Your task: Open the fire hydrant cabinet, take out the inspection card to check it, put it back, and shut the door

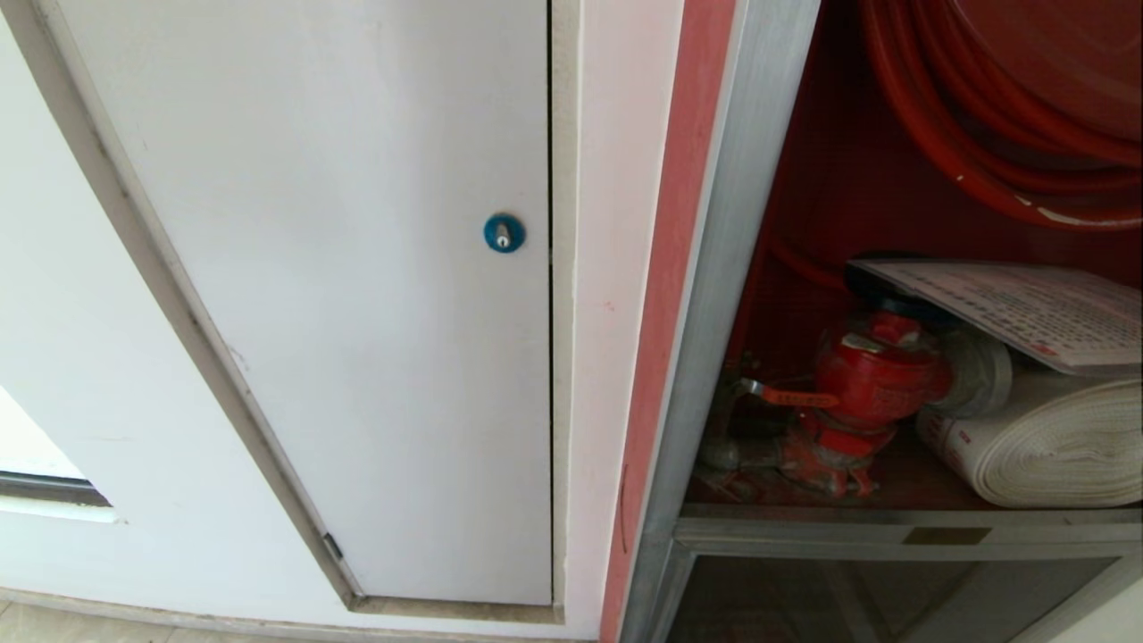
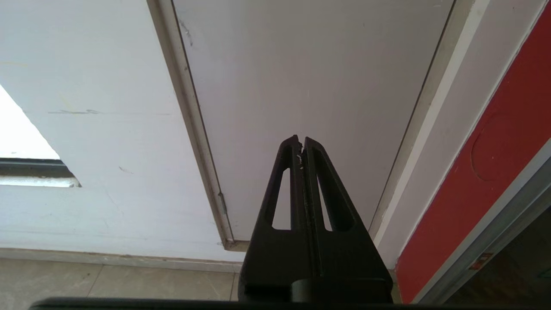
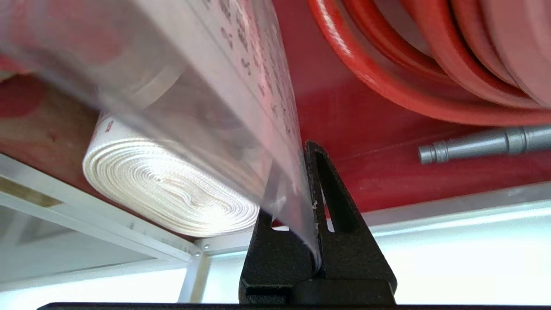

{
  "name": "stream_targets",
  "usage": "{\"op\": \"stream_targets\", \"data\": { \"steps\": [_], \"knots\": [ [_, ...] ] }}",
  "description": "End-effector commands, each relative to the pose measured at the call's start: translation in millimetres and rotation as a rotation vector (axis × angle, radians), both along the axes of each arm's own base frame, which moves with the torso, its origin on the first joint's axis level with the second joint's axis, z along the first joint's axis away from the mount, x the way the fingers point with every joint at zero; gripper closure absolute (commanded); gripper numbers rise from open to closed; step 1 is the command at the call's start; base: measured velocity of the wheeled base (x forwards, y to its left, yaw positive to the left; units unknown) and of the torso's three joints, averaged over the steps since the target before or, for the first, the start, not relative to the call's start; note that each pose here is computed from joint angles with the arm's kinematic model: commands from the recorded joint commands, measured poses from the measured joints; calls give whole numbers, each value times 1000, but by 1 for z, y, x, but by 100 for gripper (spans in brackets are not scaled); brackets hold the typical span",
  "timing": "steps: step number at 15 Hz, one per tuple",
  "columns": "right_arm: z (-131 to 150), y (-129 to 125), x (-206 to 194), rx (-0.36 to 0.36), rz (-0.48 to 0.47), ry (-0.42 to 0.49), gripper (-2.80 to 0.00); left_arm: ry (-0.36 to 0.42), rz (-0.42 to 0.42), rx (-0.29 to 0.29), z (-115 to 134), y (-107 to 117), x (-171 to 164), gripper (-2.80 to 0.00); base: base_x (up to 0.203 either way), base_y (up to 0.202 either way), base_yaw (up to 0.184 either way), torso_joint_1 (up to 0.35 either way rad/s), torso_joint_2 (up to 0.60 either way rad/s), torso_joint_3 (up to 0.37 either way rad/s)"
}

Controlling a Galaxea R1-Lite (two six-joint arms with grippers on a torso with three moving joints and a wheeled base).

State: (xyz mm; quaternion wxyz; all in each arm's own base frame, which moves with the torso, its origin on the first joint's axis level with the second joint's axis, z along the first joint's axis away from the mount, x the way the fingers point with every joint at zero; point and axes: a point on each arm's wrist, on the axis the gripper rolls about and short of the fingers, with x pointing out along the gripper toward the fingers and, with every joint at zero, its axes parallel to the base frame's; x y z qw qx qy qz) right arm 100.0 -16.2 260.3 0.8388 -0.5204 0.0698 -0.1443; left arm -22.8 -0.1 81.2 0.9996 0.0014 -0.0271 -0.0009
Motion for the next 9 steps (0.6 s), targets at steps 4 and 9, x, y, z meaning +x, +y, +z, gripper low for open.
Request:
{"op": "stream_targets", "data": {
  "steps": [4, 9],
  "knots": [
    [3, 2, -14, 40, 5, -49, 0, 20, -1, 0, -5, 0, 2, 0, 0, 0, 0, 0, 0, 0],
    [4, 3, -23, 57, 16, -80, 0, 20, 0, 0, -5, 0, 2, 0, 0, 0, 0, 0, 0, 0]
  ]
}}
